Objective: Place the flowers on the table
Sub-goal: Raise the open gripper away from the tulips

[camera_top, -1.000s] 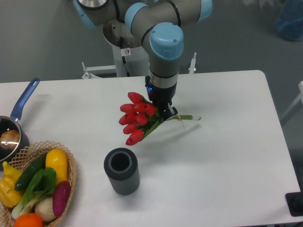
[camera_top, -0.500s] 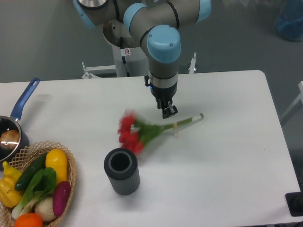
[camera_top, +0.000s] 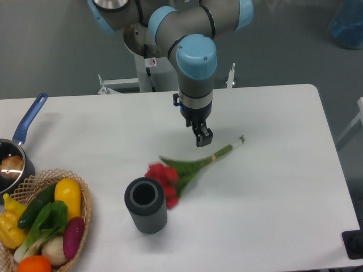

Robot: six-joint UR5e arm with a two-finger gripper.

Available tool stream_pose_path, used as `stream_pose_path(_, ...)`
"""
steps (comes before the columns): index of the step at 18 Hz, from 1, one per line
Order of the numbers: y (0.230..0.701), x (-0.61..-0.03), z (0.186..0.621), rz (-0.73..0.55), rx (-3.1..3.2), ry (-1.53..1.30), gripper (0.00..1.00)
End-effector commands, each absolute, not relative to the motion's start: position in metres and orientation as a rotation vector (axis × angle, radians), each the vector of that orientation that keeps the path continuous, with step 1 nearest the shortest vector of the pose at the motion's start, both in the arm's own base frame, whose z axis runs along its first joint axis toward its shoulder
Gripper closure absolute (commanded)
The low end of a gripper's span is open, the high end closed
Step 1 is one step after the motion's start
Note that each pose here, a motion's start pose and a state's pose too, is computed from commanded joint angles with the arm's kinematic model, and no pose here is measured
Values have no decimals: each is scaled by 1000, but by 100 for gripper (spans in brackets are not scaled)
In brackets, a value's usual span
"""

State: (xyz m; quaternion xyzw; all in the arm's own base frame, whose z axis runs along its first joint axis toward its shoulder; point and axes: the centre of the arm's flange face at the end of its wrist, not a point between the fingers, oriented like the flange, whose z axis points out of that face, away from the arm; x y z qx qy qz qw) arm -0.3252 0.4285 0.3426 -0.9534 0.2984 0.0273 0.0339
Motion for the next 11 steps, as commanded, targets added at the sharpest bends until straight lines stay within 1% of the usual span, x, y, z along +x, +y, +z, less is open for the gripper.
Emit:
stream_pose_path(2, 437, -325, 352, 78, -2880, 825, 0)
stream_pose_path(6, 444, -327, 369, 122, -2854, 788, 0)
stream_pose_path(9, 457, -321, 385, 198, -2818, 814, 0)
stream_pose_path(11, 458, -323, 392, 223, -2808, 813, 0)
